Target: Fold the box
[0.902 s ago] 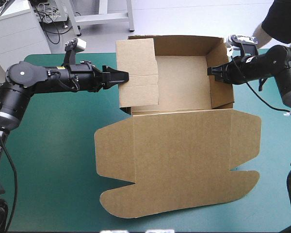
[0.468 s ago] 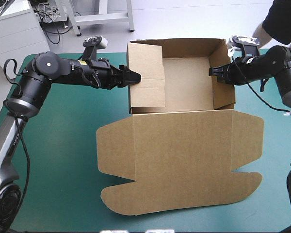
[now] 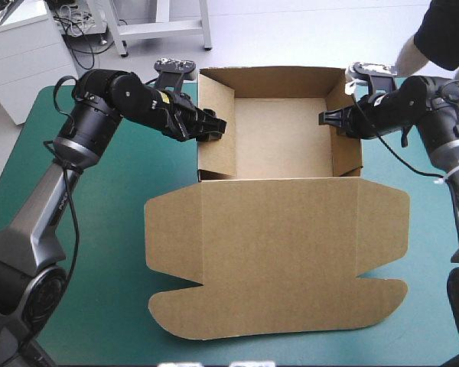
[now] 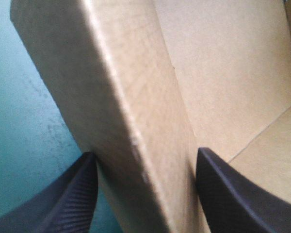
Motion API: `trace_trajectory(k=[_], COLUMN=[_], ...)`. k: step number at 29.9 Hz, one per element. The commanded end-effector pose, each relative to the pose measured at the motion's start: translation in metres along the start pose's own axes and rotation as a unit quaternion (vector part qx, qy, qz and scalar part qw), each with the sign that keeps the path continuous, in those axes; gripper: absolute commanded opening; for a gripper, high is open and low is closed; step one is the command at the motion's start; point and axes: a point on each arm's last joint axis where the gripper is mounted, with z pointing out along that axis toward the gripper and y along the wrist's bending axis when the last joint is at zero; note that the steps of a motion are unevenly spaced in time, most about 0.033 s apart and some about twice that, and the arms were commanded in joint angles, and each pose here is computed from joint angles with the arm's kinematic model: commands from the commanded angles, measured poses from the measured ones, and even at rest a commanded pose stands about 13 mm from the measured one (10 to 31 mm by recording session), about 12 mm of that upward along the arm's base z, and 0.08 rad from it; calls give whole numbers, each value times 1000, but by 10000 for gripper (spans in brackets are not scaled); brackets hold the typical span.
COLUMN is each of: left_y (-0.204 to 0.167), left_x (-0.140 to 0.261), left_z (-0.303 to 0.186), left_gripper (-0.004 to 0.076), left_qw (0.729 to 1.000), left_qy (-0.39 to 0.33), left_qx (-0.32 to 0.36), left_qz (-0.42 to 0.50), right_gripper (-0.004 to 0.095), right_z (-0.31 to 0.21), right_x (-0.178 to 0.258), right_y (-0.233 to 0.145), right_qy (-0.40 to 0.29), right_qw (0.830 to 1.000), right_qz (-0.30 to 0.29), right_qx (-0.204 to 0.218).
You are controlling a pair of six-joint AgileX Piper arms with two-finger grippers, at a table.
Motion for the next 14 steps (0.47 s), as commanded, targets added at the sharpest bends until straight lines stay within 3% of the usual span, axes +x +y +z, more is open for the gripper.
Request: trace_trajectory(k=[1,7,14], left_y=[-12,-10,-3], left_x=[-8,-12,-14], left_z=[-24,-23,1], left_gripper=[396,259,60], left_qw=[999,996,995], left_qy=[-29,-28,-5], left_qx=[-24,-83,-95], left_qz=[16,28,26], right_gripper=[1,1,1], right_z=[-20,-12,-9], right_x=[-7,-5,-5], right_y=[17,25,30], right_qy=[-51,-30,-22], right_qw=[999,999,999], right_qz=[9,-6,-19], right_qx=[-13,12,21])
